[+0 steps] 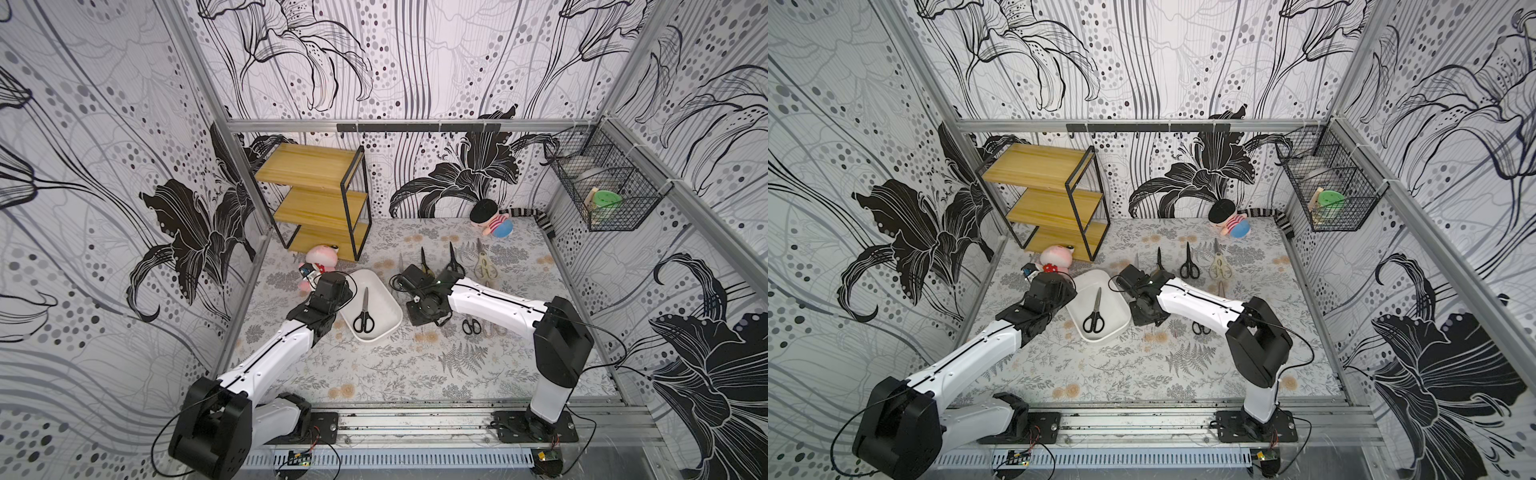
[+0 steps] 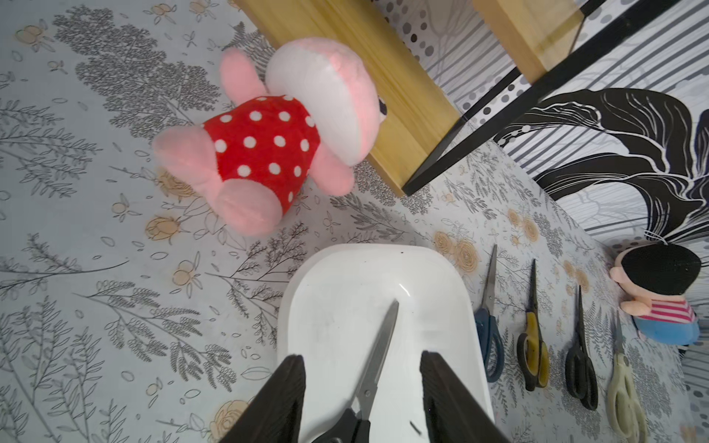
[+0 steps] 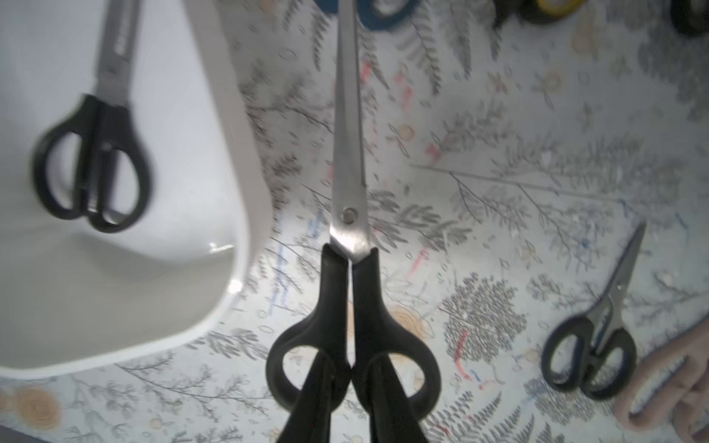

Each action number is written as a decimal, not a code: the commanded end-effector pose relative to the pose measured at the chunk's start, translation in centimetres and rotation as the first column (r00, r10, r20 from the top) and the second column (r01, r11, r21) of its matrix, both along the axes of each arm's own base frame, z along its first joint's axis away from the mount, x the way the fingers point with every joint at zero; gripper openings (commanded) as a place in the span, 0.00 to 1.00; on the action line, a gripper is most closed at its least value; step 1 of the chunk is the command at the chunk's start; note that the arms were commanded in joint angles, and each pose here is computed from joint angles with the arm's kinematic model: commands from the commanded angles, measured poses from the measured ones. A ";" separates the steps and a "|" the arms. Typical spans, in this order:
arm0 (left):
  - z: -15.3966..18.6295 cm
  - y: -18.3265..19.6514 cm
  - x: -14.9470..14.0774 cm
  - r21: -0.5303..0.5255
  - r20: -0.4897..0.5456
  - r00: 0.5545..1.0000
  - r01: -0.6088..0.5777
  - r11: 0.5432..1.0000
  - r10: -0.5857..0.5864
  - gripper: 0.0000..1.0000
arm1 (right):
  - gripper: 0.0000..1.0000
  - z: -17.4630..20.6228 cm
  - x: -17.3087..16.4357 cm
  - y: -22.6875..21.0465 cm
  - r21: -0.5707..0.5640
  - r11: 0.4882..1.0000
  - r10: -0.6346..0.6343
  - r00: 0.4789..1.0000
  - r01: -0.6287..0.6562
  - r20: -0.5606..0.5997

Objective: Take the scissors out of the storage box
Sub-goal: Place the scissors at the center of the board.

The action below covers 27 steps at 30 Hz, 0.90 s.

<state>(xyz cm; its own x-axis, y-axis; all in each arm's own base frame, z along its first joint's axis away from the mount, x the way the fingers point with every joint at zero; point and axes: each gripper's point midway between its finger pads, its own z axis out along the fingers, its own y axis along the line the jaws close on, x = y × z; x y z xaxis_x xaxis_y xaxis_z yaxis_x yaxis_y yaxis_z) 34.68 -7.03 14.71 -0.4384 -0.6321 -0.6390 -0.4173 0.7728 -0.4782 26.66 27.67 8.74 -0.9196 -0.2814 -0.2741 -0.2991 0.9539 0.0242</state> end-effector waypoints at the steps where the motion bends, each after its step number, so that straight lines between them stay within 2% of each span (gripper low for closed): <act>1: 1.2 -1.0 1.0 -0.020 0.043 0.998 0.051 0.998 -0.050 0.54 | 0.00 -0.8 -0.7 -2.4 -0.024 0.996 -0.090 0.996 0.090 0.004; 8: 0.7 -0.9 0.5 -0.010 0.033 0.998 0.062 0.998 -0.061 0.54 | 0.00 -4.6 -1.9 -4.5 -0.075 0.984 -0.164 0.986 0.161 -0.034; 18: 0.0 -0.4 -0.4 0.019 0.019 0.997 0.069 0.997 -0.069 0.53 | 0.00 -7.6 -2.3 -5.2 -0.118 0.980 -0.172 0.981 0.161 -0.089; 24: -2.1 -0.1 -1.0 0.053 -0.011 0.997 0.080 0.995 -0.080 0.54 | 0.23 -6.9 -2.2 -5.7 -0.136 0.976 -0.184 0.980 0.172 -0.079; 27: -3.1 0.1 -1.0 0.080 -0.039 0.996 0.087 0.993 -0.084 0.53 | 0.29 -5.4 -1.6 -5.7 -0.139 0.975 -0.184 0.982 0.176 -0.046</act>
<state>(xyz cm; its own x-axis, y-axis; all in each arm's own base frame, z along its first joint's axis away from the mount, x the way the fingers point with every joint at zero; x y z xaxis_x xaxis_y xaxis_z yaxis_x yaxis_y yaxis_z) 33.14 -7.13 11.78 -0.5173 -0.5642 -0.6434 -0.3797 0.8251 -0.4183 24.62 22.80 2.15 -0.9733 -0.1485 -0.1748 -0.1412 0.9885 -0.0536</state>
